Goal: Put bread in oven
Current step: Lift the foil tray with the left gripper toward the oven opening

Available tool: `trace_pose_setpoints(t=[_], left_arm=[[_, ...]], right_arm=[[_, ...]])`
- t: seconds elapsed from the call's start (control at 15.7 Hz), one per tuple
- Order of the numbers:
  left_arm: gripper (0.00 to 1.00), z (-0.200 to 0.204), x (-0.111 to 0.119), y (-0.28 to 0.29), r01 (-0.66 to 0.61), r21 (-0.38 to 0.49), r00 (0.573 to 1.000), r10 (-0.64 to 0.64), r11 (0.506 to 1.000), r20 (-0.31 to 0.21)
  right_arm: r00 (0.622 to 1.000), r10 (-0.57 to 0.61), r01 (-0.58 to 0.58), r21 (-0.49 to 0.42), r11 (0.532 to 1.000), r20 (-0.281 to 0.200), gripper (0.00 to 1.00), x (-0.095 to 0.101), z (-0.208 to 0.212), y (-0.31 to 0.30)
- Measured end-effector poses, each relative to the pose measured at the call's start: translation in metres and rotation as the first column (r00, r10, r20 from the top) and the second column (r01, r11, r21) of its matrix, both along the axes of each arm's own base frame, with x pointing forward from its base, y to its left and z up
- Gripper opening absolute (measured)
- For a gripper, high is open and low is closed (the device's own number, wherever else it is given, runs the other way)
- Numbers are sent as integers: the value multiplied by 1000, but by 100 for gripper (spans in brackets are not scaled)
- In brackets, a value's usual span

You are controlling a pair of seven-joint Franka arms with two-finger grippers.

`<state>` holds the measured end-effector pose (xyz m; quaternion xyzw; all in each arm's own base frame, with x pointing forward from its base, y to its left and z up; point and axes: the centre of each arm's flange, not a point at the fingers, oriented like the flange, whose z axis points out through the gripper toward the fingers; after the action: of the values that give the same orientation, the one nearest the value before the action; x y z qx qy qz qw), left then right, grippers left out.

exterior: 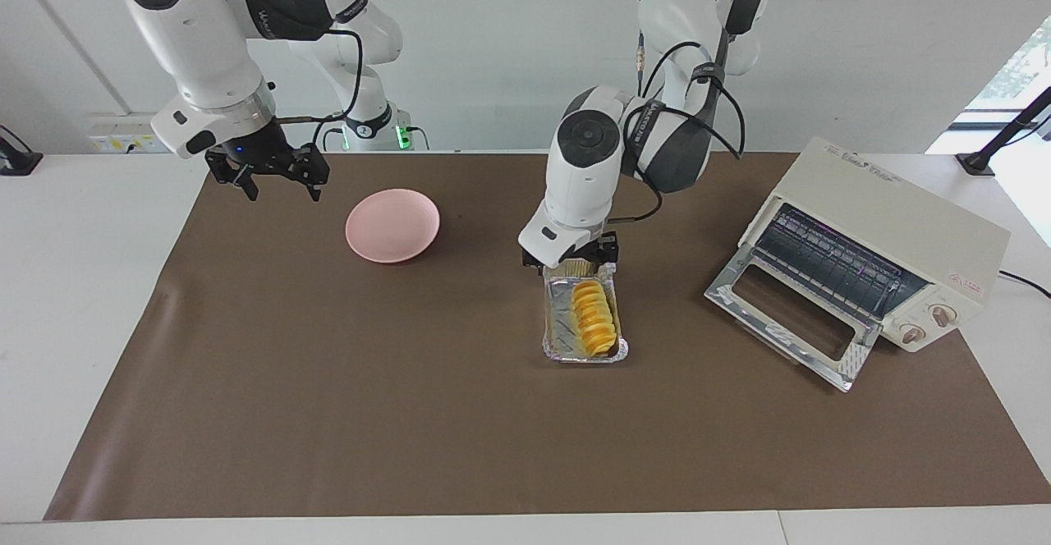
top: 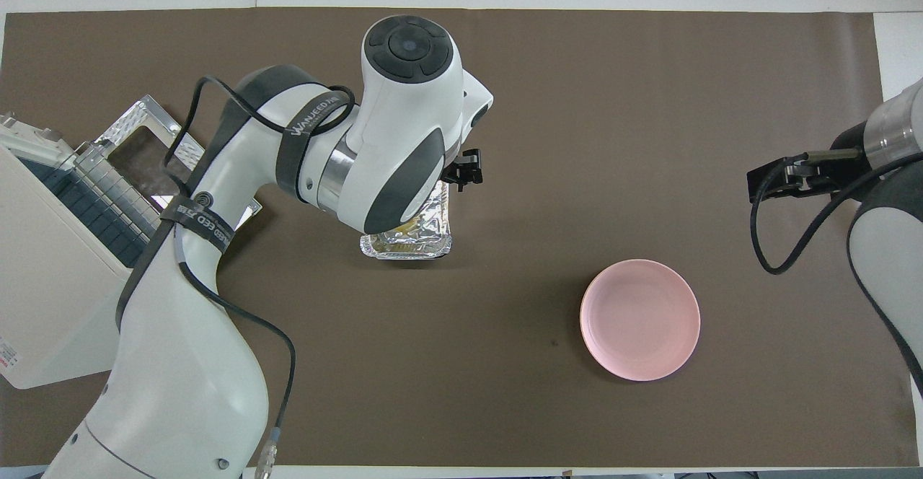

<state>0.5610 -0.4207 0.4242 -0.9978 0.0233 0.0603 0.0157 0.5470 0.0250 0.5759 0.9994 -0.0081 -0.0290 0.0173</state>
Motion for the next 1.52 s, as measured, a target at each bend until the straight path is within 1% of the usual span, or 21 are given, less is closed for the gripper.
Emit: trace_pose_setpoints(t=[0.13, 0.25, 0.32, 0.44, 0.7, 0.76, 0.95, 1.02, 1.08, 1.14, 1.27, 1.52], left_arm=[[100, -34, -9, -10, -25, -4, 1000, 25, 1000, 15], [100, -67, -19, -13, -36, 7, 999, 36, 999, 8], [100, -76, -22, -13, -45, 9, 999, 45, 999, 8], [100, -84, -22, -13, -64, 1, 998, 64, 998, 20], [100, -85, -18, -16, -73, -37, 995, 75, 997, 65], [100, -85, -17, -17, -73, -41, 995, 76, 996, 70], [97, -97, -24, -25, -59, -32, 996, 61, 998, 60], [93, -105, -28, -31, -50, -28, 997, 52, 998, 56], [93, -112, -32, -36, -47, -25, 997, 48, 999, 53], [86, -117, -33, -39, -45, -23, 998, 46, 999, 52], [62, -121, -34, -39, -49, -23, 998, 50, 999, 47], [18, -120, -26, -31, -88, -40, 996, 89, 995, 31]], right_arm=[[1000, 0, 0, 0, 1000, 0, 100, 0, 0, 0], [1000, 0, 0, 0, 1000, -1, 100, 0, 0, 0], [1000, 0, 0, 0, 1000, -1, 100, 0, 0, 0], [1000, 0, 0, 0, 1000, -1, 100, 0, 0, 0], [1000, 0, 0, 0, 1000, -1, 100, 0, 0, 0], [1000, 0, 0, 0, 1000, -1, 100, 0, 0, 0], [1000, 0, 0, 0, 1000, -1, 100, 0, 0, 0], [1000, 0, 0, 0, 1000, -1, 100, 0, 0, 0], [1000, 0, 0, 0, 1000, -1, 100, 0, 0, 0], [1000, 0, 0, 0, 1000, -1, 100, 0, 0, 0], [1000, 0, 0, 0, 1000, -1, 100, 0, 0, 0], [1000, 0, 0, 0, 1000, -1, 100, 0, 0, 0]])
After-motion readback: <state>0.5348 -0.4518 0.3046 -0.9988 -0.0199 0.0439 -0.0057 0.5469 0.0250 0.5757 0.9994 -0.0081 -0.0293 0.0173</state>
